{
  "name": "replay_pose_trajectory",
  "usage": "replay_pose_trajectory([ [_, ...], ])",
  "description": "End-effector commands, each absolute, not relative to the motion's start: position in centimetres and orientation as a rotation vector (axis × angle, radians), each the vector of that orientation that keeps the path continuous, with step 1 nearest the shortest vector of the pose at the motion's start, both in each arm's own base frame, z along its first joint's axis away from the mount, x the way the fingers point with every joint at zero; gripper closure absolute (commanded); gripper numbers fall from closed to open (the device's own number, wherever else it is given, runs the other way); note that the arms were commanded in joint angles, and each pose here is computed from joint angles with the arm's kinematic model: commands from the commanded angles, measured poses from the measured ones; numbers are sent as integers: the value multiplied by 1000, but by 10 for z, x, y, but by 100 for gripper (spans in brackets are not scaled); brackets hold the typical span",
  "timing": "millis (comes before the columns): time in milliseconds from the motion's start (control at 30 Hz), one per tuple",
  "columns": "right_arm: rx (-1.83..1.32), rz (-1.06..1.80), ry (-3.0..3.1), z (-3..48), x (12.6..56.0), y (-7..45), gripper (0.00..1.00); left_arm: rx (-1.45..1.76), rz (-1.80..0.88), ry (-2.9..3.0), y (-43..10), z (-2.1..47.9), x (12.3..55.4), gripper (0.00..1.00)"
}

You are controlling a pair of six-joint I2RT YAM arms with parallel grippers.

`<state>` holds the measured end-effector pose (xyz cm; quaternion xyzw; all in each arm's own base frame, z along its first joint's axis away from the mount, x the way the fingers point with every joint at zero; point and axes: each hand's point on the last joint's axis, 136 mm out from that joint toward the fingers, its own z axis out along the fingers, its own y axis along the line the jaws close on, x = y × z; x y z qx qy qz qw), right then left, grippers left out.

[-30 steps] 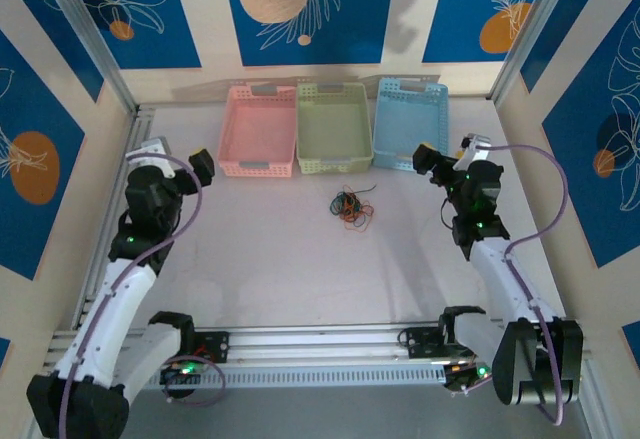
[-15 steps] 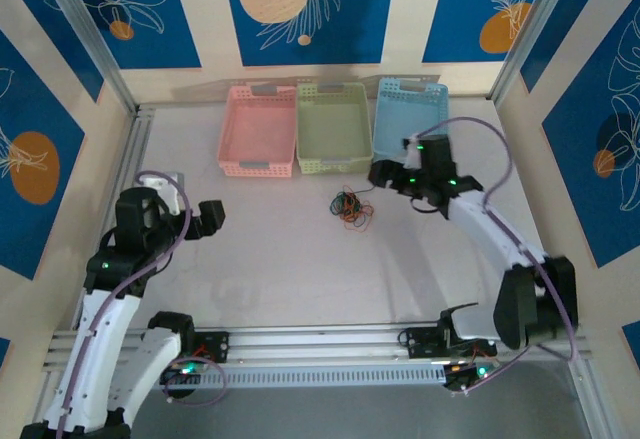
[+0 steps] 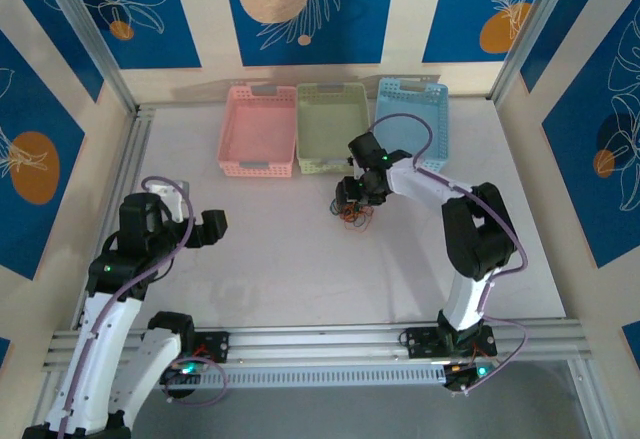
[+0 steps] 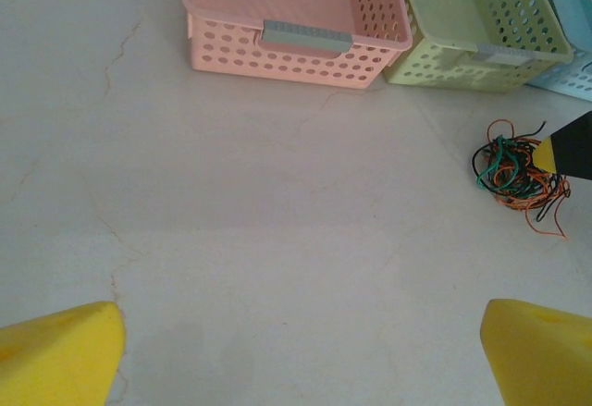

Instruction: Untangle the cables

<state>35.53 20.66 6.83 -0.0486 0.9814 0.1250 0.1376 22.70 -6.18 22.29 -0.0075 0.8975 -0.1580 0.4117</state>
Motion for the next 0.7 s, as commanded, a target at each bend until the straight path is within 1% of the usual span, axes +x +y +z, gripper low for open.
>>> replay_pose_trajectory([
  [0,-166,272,2864,67,359,203,49,5,-413,2262,-64,220,224,2],
  [33,-171,258,2866,65,359,202,51,5,-414,2263,-64,220,224,2],
  [133,-187,262,2871,63,357,204,66,4,-412,2263,-64,220,224,2],
  [200,-199,267,2875,60,355,205,72,5,-414,2265,-64,219,224,2],
  [233,-207,277,2877,60,354,206,78,6,-415,2263,-64,220,224,2],
  [433,-377,418,2812,76,338,227,100,8,-419,2264,-65,220,223,2],
  [500,-462,494,2769,86,327,237,100,9,-420,2264,-65,220,223,2],
  [667,-632,793,2601,118,285,261,100,38,-472,2278,-73,222,222,2],
])
